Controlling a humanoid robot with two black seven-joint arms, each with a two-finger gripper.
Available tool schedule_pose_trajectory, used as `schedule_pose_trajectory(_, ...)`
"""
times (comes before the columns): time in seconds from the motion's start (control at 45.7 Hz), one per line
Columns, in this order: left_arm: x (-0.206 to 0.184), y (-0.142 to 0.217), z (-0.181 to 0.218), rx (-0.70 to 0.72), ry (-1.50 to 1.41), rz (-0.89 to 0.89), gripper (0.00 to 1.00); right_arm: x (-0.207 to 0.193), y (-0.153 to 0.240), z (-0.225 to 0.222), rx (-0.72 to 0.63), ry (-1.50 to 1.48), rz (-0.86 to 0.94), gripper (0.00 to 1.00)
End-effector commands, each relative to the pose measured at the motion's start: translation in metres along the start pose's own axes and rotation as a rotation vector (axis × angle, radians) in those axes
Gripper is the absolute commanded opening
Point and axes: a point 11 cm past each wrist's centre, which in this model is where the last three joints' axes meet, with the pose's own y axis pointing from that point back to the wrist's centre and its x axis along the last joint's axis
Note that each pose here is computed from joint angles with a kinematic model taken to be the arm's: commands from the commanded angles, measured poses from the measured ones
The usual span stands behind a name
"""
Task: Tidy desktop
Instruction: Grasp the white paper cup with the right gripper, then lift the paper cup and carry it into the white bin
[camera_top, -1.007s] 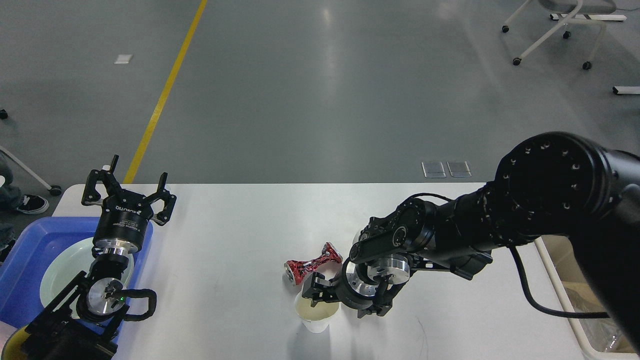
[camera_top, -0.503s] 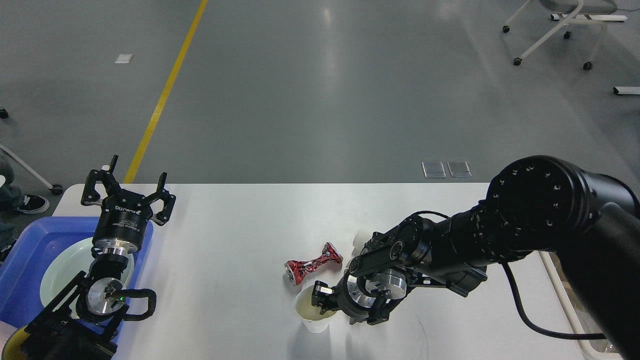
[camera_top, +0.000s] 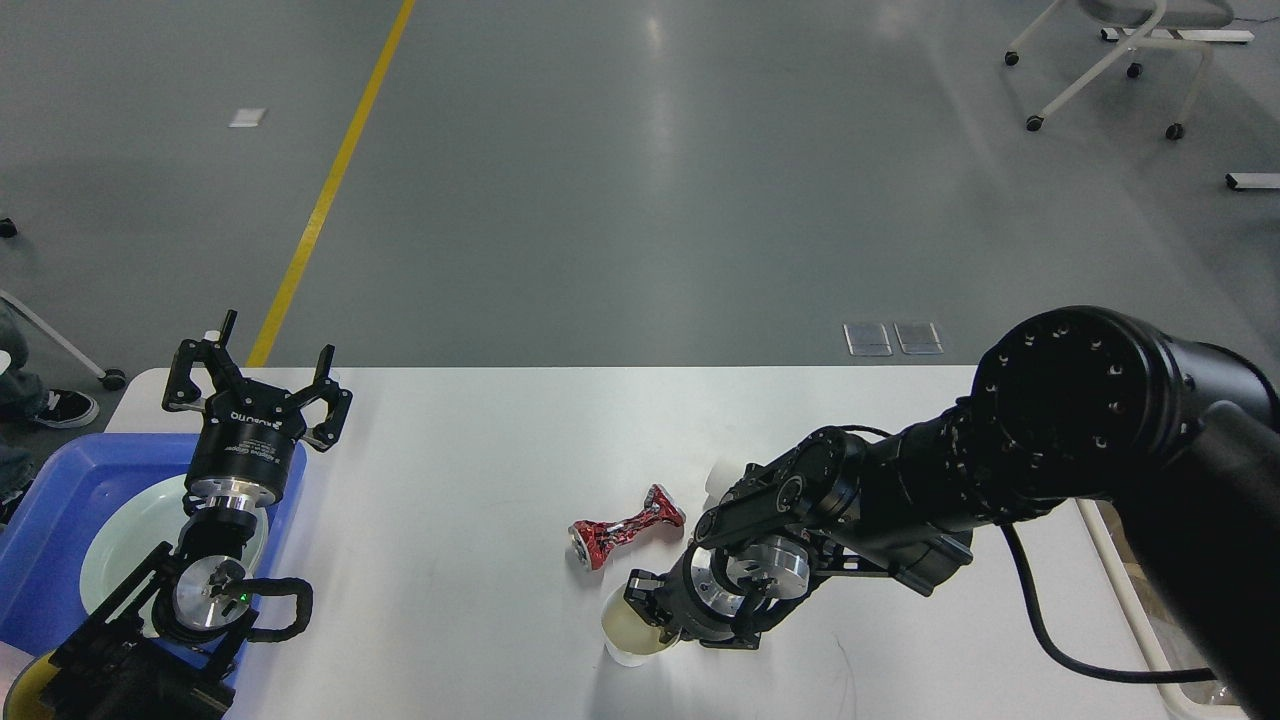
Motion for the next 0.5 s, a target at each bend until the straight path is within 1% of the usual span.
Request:
schedule_pose_trajectory(0.0,0.0,0.0,0.0,0.0,-0.001,0.0,0.96,0.002,0.009,-0.004,0.005,-0.011,-0.006,0.0)
schedule_pose_trajectory(0.153,0.0,0.0,0.0,0.0,0.0,0.0,0.96,0.008,0.043,-0.005,0.0,-0.021,-0.008,0.0)
schedule_pose_trajectory(0.306,0.0,0.0,0.0,0.0,0.0,0.0,0.96,0.013,0.085,-0.004,-0.024,0.076,-0.059,0.0)
schedule_pose_trajectory(0.481,0.0,0.0,0.0,0.0,-0.001,0.0,0.96,0.041,0.163,0.004,-0.054,0.173,-0.078,0.0)
